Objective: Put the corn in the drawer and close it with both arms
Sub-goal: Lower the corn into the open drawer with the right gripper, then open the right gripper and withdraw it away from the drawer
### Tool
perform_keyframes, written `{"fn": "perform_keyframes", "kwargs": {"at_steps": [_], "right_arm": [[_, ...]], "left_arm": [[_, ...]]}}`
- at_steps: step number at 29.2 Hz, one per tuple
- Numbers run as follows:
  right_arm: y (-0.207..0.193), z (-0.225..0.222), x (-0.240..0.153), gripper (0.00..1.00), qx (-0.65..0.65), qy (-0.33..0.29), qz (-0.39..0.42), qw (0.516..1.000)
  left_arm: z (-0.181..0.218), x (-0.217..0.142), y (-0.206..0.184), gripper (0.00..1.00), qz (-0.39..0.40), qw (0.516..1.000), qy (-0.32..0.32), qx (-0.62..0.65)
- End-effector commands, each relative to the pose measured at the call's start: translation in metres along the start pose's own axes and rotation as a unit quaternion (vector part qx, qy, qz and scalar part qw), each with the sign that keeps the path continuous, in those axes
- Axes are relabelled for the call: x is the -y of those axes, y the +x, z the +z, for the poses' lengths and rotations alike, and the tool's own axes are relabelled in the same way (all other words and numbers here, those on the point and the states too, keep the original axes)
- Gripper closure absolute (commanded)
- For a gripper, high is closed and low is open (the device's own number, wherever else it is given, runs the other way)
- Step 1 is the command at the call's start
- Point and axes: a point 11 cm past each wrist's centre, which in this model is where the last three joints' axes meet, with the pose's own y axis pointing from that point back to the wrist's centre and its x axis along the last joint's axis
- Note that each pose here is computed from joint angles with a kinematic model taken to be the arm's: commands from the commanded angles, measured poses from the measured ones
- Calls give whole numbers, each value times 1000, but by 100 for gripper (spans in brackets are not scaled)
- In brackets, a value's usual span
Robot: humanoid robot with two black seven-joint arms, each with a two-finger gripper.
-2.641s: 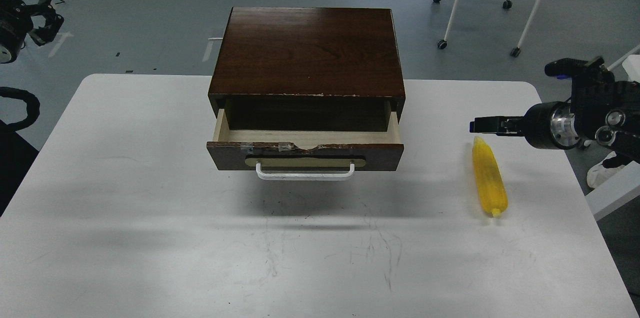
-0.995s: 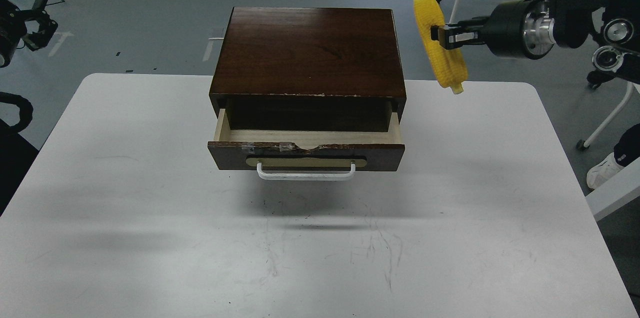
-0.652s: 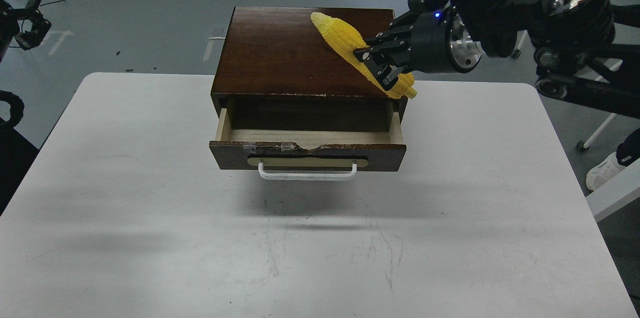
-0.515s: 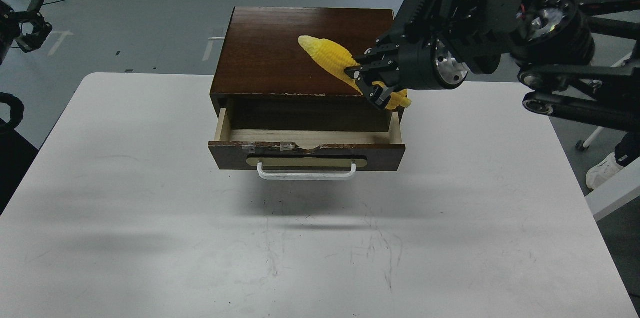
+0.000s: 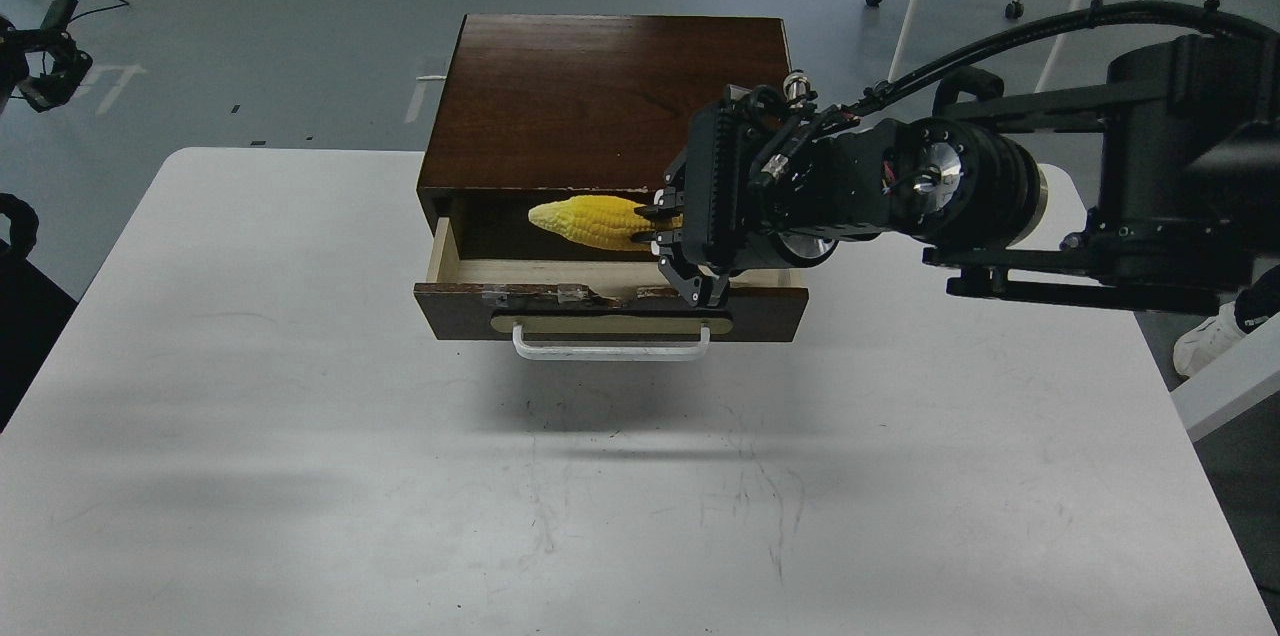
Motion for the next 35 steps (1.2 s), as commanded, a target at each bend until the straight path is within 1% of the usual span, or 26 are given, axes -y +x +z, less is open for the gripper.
{"fn": "perform_keyframes", "kwargs": {"at_steps": [1, 4, 8, 11, 14, 16, 17, 18, 19, 21, 22, 24, 25, 26, 28, 29, 30, 32, 33, 34, 35], "right_arm": [[1, 2, -1, 30, 6, -1, 3, 1000], [1, 1, -2, 27, 8, 1, 6, 1000], [6, 6, -5, 27, 22, -3, 15, 1000], [12, 18, -12, 25, 51, -15, 29, 998], [23, 40, -25, 17, 100, -38, 61, 992], [32, 57, -36, 7, 171, -43, 91, 980], [35, 68, -43, 3, 226, -44, 109, 967], [37, 81, -51, 2, 280, -45, 128, 950], [37, 81, -52, 2, 280, -45, 129, 950], [33, 108, -73, 1, 372, -56, 163, 912], [30, 116, -81, 1, 393, -61, 173, 901], [15, 148, -112, 1, 476, -85, 216, 849], [12, 154, -117, 1, 496, -89, 227, 833], [1, 168, -128, 1, 544, -96, 248, 796], [-9, 182, -140, 1, 587, -99, 271, 757], [-24, 195, -155, 1, 631, -106, 295, 710], [-31, 201, -160, 1, 650, -109, 305, 688], [-68, 217, -172, 1, 723, -115, 337, 593], [-77, 219, -174, 1, 736, -117, 342, 573], [-98, 221, -178, 0, 762, -121, 352, 530], [-98, 221, -178, 0, 762, -121, 352, 529]], "left_arm": [[0, 0, 0, 2, 0, 1000, -1, -1], [0, 0, -1, 2, 0, 1000, -2, -3], [3, 1, -1, 2, 1, 1000, -11, -6], [4, 1, 0, 2, 1, 1000, -11, -6], [6, 1, 0, 2, 1, 1000, -14, -7], [10, 1, 2, 2, 3, 1000, -16, -4], [10, 1, 2, 2, 2, 1000, -13, -3], [11, 2, 0, 2, 0, 1000, -11, -2], [11, 2, 0, 2, 0, 1000, -11, -2], [8, 3, -3, 2, -4, 1000, -7, 1], [8, 3, -3, 2, -4, 1000, -7, 1], [9, 3, -2, 2, -4, 1000, -8, 2], [10, 3, -2, 2, -4, 1000, -11, 2], [10, 3, -2, 2, -4, 1000, -13, 1], [10, 3, -4, 2, -5, 1000, -13, 0], [12, 5, -5, 2, -7, 1000, -16, -1], [12, 5, -6, 2, -8, 1000, -16, -2], [18, 10, -13, 2, -16, 1000, -18, 0], [20, 10, -13, 2, -16, 1000, -20, 0], [23, 11, -14, 2, -18, 1000, -22, 2], [23, 12, -14, 2, -18, 1000, -22, 2]]}}
